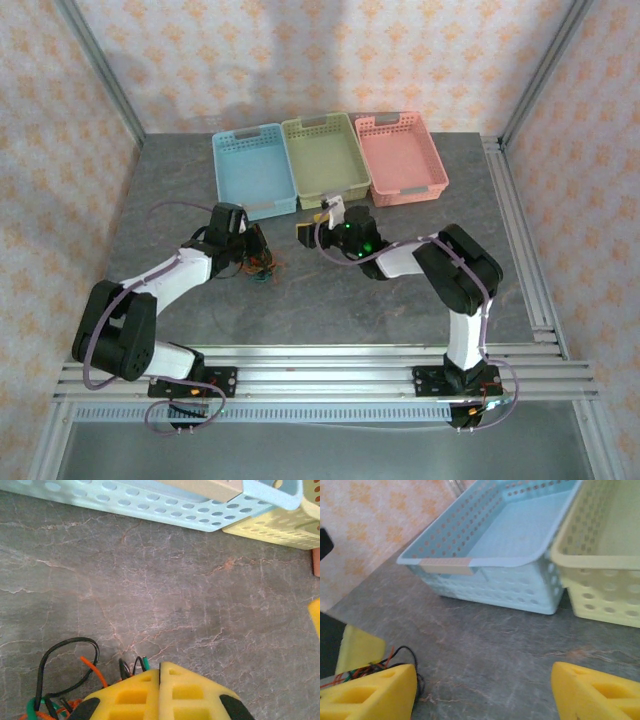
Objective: Untangle the cables
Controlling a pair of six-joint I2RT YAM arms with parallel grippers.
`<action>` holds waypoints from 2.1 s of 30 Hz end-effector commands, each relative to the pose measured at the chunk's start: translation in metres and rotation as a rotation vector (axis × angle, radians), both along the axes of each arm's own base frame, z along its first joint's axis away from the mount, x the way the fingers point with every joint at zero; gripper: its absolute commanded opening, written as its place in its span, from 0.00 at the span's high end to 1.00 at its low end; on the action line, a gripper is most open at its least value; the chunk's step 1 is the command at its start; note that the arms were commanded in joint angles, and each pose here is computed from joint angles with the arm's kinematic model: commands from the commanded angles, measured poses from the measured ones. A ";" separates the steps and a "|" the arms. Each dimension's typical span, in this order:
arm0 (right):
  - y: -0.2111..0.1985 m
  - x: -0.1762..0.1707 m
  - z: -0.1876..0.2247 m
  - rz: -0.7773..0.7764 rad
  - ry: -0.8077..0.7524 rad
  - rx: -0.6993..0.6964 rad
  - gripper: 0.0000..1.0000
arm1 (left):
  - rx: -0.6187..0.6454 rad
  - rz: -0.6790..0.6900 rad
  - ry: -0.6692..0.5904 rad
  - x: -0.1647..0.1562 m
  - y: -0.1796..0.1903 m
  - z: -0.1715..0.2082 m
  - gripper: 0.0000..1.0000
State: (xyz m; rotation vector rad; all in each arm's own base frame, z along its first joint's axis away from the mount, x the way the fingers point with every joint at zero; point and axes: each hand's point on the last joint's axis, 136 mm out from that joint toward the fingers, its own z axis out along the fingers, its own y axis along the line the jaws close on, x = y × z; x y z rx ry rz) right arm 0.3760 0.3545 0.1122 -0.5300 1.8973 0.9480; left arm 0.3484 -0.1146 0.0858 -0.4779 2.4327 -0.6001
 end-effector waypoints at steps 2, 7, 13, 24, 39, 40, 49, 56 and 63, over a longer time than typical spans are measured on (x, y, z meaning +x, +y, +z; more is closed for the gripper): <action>0.029 -0.015 -0.004 0.150 0.016 -0.015 0.32 | 0.018 0.006 -0.016 0.000 0.002 0.007 1.00; 0.043 -0.025 -0.018 0.246 0.105 -0.045 0.41 | 0.019 0.008 -0.016 0.000 0.002 0.006 1.00; 0.049 -0.030 -0.038 0.293 0.203 -0.095 0.41 | 0.020 0.011 -0.018 0.000 0.002 0.007 1.00; 0.061 -0.043 -0.057 0.384 0.380 -0.102 0.45 | 0.021 0.013 -0.015 -0.001 0.003 0.006 1.00; 0.068 -0.055 -0.061 0.447 0.414 -0.112 0.47 | 0.024 0.016 -0.013 -0.001 0.004 0.006 1.00; 0.069 -0.057 -0.062 0.455 0.411 -0.120 0.48 | 0.025 0.016 -0.012 -0.001 0.004 0.006 1.00; 0.064 -0.046 -0.066 0.388 0.371 -0.190 0.87 | 0.025 0.016 -0.012 -0.001 0.004 0.006 1.00; 0.035 -0.014 -0.056 0.169 0.231 -0.287 1.00 | 0.032 0.028 -0.012 -0.002 0.007 0.006 1.00; -0.039 0.036 -0.051 -0.209 0.195 -0.318 1.00 | 0.069 0.124 -0.044 -0.010 0.028 0.013 1.00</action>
